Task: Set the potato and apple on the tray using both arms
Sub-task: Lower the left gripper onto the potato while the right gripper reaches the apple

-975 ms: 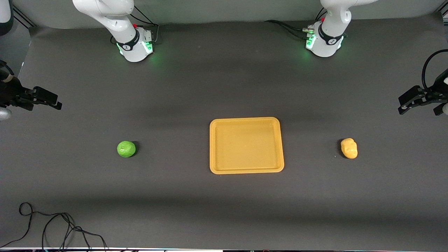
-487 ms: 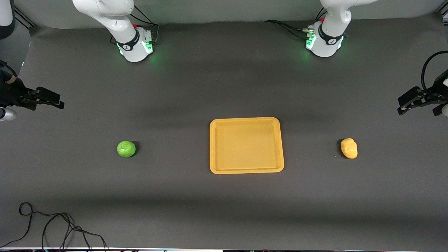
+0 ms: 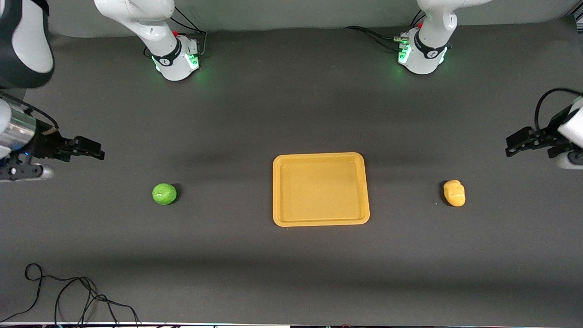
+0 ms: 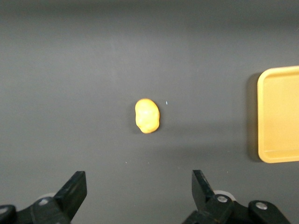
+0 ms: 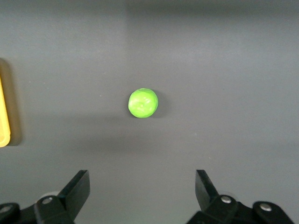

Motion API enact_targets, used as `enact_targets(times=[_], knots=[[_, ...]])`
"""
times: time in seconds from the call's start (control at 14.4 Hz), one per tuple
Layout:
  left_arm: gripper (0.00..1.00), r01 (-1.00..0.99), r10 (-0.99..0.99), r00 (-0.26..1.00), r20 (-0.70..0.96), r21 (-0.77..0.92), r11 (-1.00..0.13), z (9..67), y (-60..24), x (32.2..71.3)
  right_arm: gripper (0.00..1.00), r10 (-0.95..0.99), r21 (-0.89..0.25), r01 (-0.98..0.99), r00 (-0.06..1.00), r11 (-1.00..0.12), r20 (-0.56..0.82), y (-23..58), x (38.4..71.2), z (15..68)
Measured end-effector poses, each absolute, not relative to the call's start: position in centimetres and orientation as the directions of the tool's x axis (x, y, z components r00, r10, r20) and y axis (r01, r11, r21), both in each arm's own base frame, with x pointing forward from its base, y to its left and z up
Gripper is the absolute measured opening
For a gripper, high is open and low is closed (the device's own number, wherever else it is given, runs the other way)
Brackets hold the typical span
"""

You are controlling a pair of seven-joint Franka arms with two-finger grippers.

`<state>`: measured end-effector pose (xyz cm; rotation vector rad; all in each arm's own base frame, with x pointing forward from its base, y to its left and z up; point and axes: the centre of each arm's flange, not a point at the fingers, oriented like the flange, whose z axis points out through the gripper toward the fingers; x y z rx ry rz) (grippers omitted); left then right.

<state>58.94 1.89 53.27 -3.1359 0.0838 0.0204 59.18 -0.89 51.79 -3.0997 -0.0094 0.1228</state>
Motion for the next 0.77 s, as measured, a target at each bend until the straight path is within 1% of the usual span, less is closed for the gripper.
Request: enact_targets(times=[0.21, 0.42, 0.63, 0.77], knots=[[1.00, -0.064, -0.065, 0.994, -0.091, 0.017, -0.998, 45.6, 2.1, 61.5, 1.00, 0.012, -0.040, 0.009, 0.996, -0.999, -0.083, -0.8, 60.2, 47.6], [1.00, -0.077, -0.081, 0.988, -0.132, 0.036, -0.996, 37.5, 2.2, 63.5, 1.00, 0.026, -0.011, 0.025, 0.994, -1.000, -0.102, -0.9, 60.4, 43.9], [1.00, -0.078, -0.083, 0.988, -0.130, 0.046, -0.996, 31.2, 2.2, 64.3, 0.99, 0.029, -0.005, 0.028, 0.996, -1.000, -0.088, -0.9, 60.0, 40.8], [1.00, -0.076, -0.081, 0.991, -0.107, 0.047, -0.996, 27.3, 2.2, 63.8, 1.00, 0.030, -0.005, 0.029, 0.995, -1.000, -0.099, -0.9, 59.5, 38.4]])
